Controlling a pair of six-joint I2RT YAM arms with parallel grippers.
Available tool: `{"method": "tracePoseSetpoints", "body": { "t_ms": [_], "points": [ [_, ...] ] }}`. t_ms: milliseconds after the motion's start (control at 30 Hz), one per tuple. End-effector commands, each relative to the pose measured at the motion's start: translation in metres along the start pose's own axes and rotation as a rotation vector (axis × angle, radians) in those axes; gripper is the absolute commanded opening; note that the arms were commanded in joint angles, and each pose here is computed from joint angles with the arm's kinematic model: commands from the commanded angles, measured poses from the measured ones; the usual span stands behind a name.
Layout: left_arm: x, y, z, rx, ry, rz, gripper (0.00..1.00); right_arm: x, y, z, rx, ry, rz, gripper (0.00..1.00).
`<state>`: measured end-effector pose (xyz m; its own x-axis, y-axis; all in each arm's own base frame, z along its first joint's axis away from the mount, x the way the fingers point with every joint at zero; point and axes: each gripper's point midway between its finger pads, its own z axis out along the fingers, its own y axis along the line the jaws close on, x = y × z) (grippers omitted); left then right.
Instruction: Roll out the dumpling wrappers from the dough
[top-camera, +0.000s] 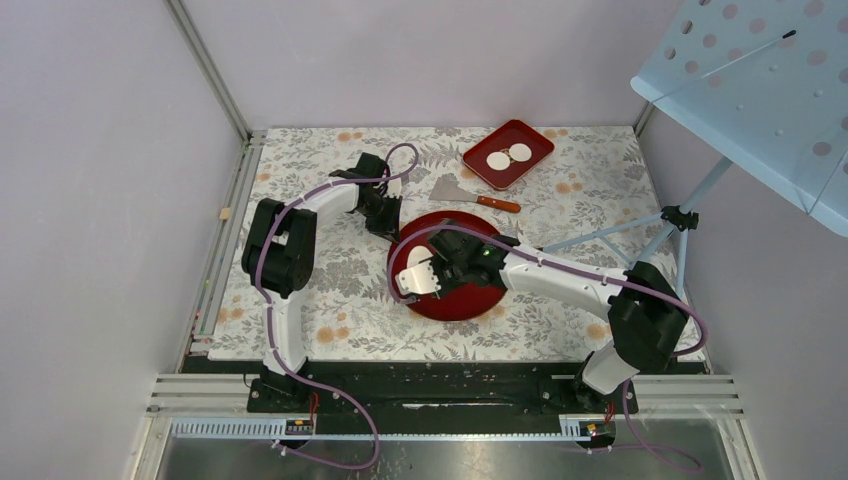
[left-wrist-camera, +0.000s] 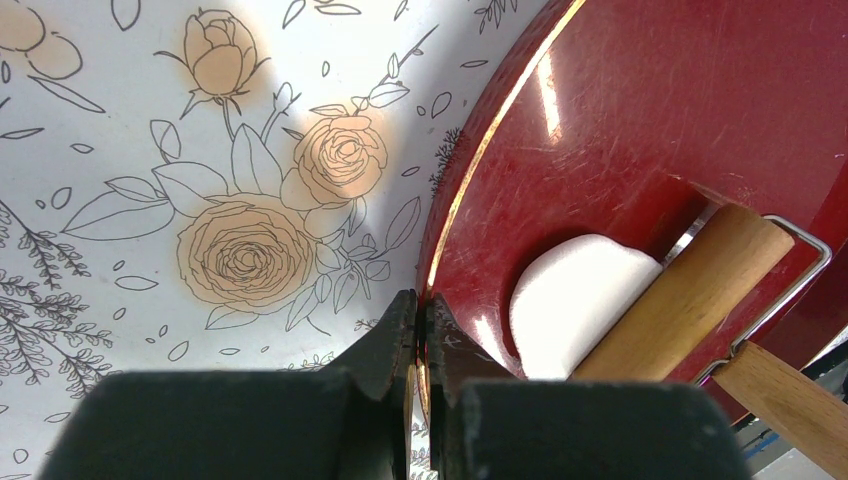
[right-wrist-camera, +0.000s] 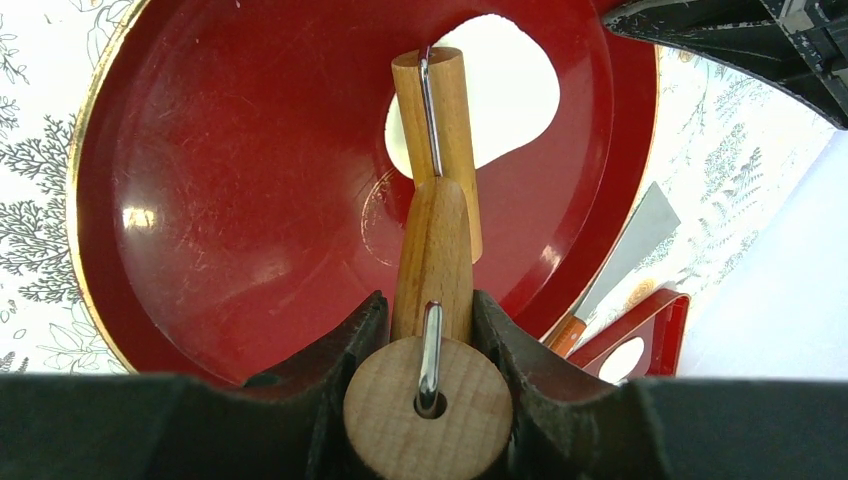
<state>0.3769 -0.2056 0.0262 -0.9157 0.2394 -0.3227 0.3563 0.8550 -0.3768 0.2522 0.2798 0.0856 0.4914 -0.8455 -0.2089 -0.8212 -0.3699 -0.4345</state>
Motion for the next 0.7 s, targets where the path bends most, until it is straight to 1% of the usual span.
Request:
{"method": "tracePoseSetpoints", "body": {
  "t_ms": [0,667],
  "points": [
    [-0.007,0.016,0.009,-0.077,-0.044,-0.001,0.0,0.052,0.17,-0.017,-0.662,0.205,0.088,0.0],
    [-0.007,0.016,0.009,-0.081,-0.046,-0.003,0.0,0.054,0.191,-0.03,-0.756,0.211,0.124,0.0]
  ]
}}
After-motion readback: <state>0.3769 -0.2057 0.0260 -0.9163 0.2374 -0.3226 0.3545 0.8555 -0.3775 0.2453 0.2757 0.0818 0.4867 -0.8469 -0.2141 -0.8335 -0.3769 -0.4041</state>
